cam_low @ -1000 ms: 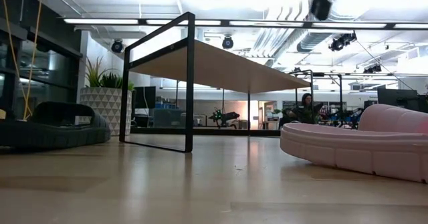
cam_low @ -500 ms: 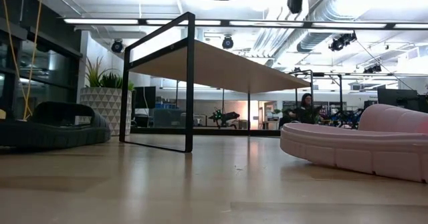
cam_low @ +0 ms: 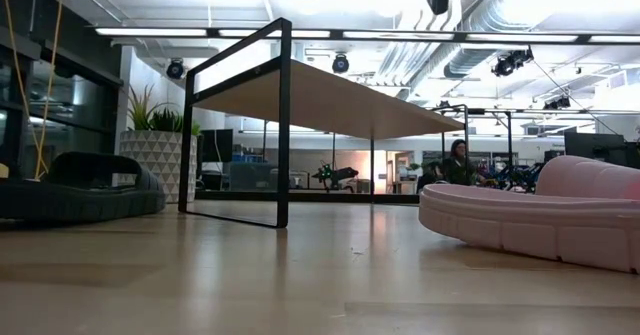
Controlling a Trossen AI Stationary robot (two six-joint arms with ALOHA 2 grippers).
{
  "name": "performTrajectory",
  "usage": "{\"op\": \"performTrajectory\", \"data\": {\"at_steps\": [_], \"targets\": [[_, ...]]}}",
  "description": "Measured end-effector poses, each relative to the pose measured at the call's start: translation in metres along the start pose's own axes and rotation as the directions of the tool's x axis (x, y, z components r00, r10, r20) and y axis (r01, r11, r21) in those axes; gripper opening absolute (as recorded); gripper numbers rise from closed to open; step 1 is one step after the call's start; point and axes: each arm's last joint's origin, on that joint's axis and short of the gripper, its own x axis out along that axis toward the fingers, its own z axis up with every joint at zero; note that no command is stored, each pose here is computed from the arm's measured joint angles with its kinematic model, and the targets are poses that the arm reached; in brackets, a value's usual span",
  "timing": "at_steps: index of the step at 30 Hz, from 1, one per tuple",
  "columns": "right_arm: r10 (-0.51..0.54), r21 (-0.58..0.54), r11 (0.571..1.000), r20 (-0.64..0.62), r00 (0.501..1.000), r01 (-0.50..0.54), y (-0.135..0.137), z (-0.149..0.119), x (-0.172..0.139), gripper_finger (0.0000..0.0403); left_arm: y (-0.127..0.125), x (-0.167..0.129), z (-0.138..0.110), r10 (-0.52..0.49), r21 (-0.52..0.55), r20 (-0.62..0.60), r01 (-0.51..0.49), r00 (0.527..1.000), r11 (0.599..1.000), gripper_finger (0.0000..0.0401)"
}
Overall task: Pick and place slides into the shelf
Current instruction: Put the bottom black slide on the shelf
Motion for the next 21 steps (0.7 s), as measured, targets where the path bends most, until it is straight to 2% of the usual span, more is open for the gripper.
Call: {"op": "performTrajectory", "data": {"at_steps": [8, 14, 21], "targets": [[0.001, 0.021, 1.0, 0.0, 1.0, -0.001, 0.0, 0.0, -0.0001, 0.0153, -0.0004, 0.0, 0.0009, -0.011, -0.002, 0.009, 0.011, 1.0, 1.0, 0.0], [0.0, 0.021, 1.0, 0.0, 1.0, 0.0, -0.0001, 0.0, 0.0, 0.0099, -0.0004, 0.0, 0.001, -0.01, -0.002, 0.009, 0.01, 1.0, 1.0, 0.001], [-0.011, 0.021, 1.0, -0.002, 1.0, 0.011, -0.0009, -0.0008, 0.0002, 0.0025, -0.0004, 0.0, 0.0014, -0.011, 0.023, 0.014, 0.011, 1.0, 1.0, 0.0048]]}}
